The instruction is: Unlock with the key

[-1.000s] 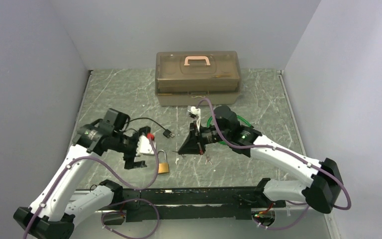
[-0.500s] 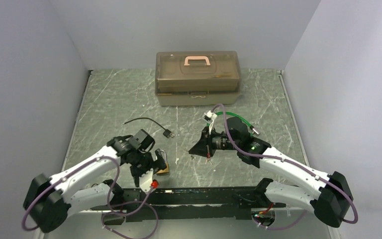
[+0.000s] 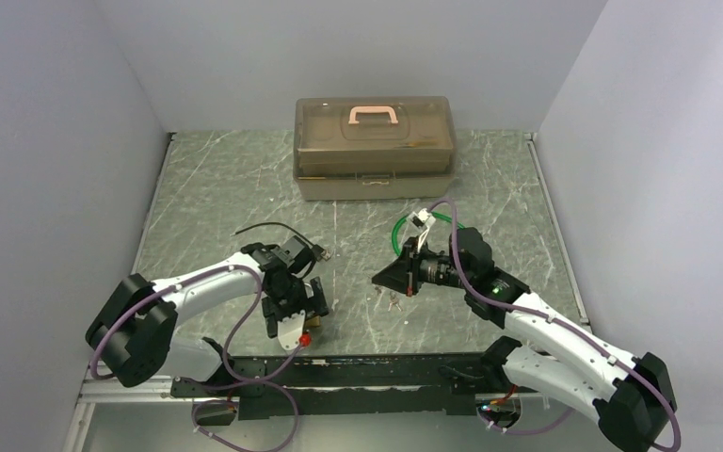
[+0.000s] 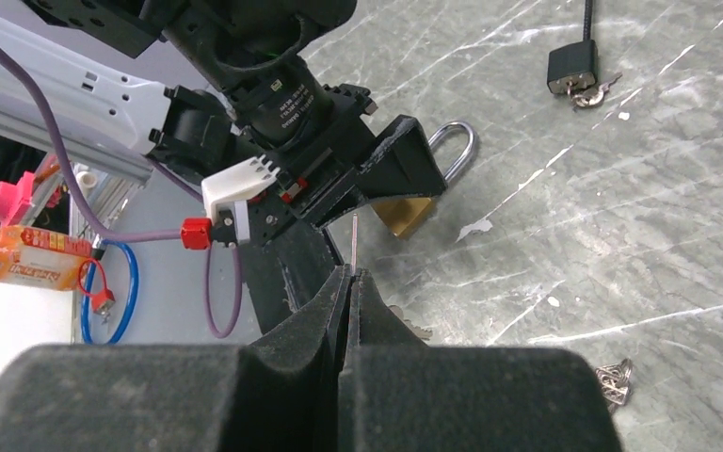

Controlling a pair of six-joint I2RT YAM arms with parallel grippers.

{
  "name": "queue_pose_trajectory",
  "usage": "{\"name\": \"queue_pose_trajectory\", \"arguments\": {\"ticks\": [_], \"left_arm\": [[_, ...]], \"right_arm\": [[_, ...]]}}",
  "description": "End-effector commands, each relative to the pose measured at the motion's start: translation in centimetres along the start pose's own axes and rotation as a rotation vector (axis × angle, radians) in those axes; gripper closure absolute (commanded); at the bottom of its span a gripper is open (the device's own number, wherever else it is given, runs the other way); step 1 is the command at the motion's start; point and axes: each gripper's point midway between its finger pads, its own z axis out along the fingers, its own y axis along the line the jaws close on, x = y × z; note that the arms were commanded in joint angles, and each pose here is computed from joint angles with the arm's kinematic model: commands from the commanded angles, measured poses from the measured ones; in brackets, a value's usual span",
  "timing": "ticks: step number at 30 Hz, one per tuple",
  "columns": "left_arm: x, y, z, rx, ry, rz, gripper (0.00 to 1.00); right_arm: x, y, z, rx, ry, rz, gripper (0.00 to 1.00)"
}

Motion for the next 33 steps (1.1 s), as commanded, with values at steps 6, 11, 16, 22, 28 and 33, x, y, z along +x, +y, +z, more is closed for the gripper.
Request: {"name": "queue_pose_trajectory", "arguments": {"ticks": [6, 11, 16, 22, 28, 33], "left_arm": [[-0.6, 2.0, 0.1, -0.228, 0.010, -0.047, 0.09], [-1.7, -0.1, 1.0, -0.141, -0.039, -0.049, 0.06], [-2.5, 1.3, 0.8, -0.092, -0.098, -0.132, 0.15], [-4.2, 2.7, 0.3, -0.072, -0.165, -0.291, 0.31], [-6.0, 0.6, 0.6, 0.101, -0.209, -0.469, 0.48], [-5.6, 1.2, 0.8, 0.063, -0.163, -0.630, 0.30]], "right_arm": [[-1.7, 0.5, -0.4, -0.028, -0.063, -0.059, 1.00], [-1.3, 0.0, -0.1, -0.033, -0.052, -0.052, 1.00], [-1.4, -0.4, 0.2, -0.031, -0.052, -0.045, 1.00], [-1.4, -0.7, 0.4, -0.031, -0.044, -0.038, 1.00], [-1.4, -0.6, 0.4, -0.042, -0.044, -0.034, 1.00], [-1.3, -0.7, 0.2, -0.037, -0.035, -0.044, 1.00]]}}
